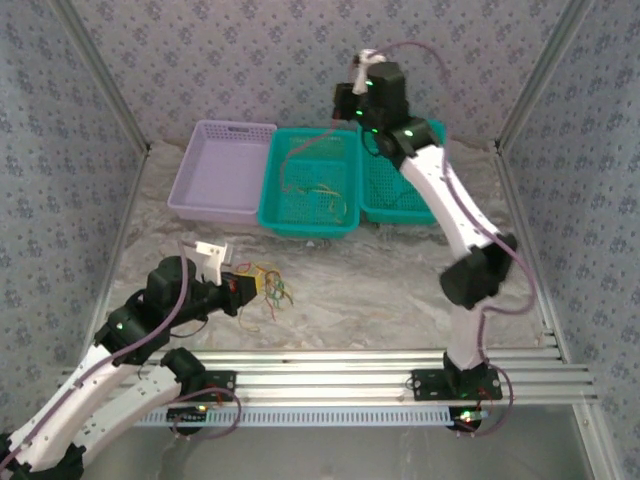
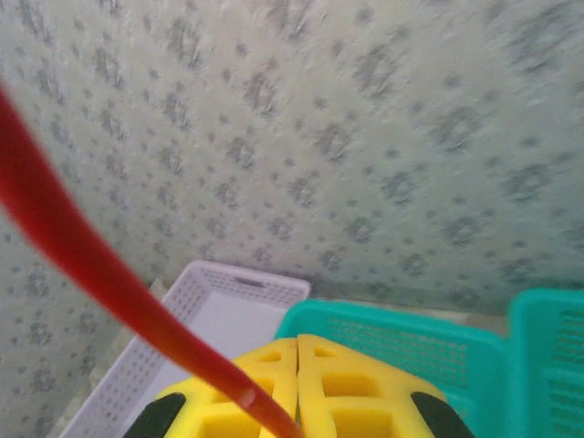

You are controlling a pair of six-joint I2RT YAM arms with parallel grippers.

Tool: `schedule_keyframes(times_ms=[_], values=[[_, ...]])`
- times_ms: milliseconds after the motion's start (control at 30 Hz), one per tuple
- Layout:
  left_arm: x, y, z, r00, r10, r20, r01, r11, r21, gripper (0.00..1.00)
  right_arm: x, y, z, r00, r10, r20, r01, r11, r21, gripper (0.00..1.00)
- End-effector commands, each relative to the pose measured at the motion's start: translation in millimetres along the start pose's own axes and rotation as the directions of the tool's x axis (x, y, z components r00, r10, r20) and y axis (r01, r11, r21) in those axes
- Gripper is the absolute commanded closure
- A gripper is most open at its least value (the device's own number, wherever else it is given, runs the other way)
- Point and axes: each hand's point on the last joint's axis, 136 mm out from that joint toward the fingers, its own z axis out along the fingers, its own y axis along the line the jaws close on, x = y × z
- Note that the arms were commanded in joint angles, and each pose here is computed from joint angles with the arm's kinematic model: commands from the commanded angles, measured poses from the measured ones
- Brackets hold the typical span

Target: Untangle the cables

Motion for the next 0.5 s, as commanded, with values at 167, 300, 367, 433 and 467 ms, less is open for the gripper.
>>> schedule_keyframes(times_ms=[167, 300, 367, 433, 467], values=[[-11.1, -13.2, 7.2, 0.999, 0.020, 0.028, -0.022, 0.998, 0.061, 1.00, 41.4, 61.0, 83.7, 1.000, -0.013, -0.001, 0.012, 0.976, -0.218, 1.00], [-11.2, -13.0, 8.2, 0.999, 0.027, 0.017, -0.028, 0.998, 0.053, 1.00, 52.3, 86.3, 99.6, 0.993, -0.091, 0.071, 0.107, 0.958, -0.264, 1.00], [-10.4, -12.7, 9.4, 1.000, 0.030, 0.010, -0.030, 0.998, 0.051, 1.00, 68.5, 96.2, 107.3, 0.985, -0.155, 0.078, 0.169, 0.952, -0.256, 1.00], [-10.2, -13.1, 9.9, 0.999, 0.031, 0.011, -0.031, 0.998, 0.053, 1.00, 92.0, 103.0, 115.3, 0.973, -0.223, 0.054, 0.229, 0.940, -0.254, 1.00], [-9.9, -12.5, 10.3, 0.999, 0.032, 0.012, -0.032, 0.998, 0.052, 1.00, 105.0, 106.8, 118.8, 0.968, -0.249, 0.036, 0.249, 0.933, -0.259, 1.00]])
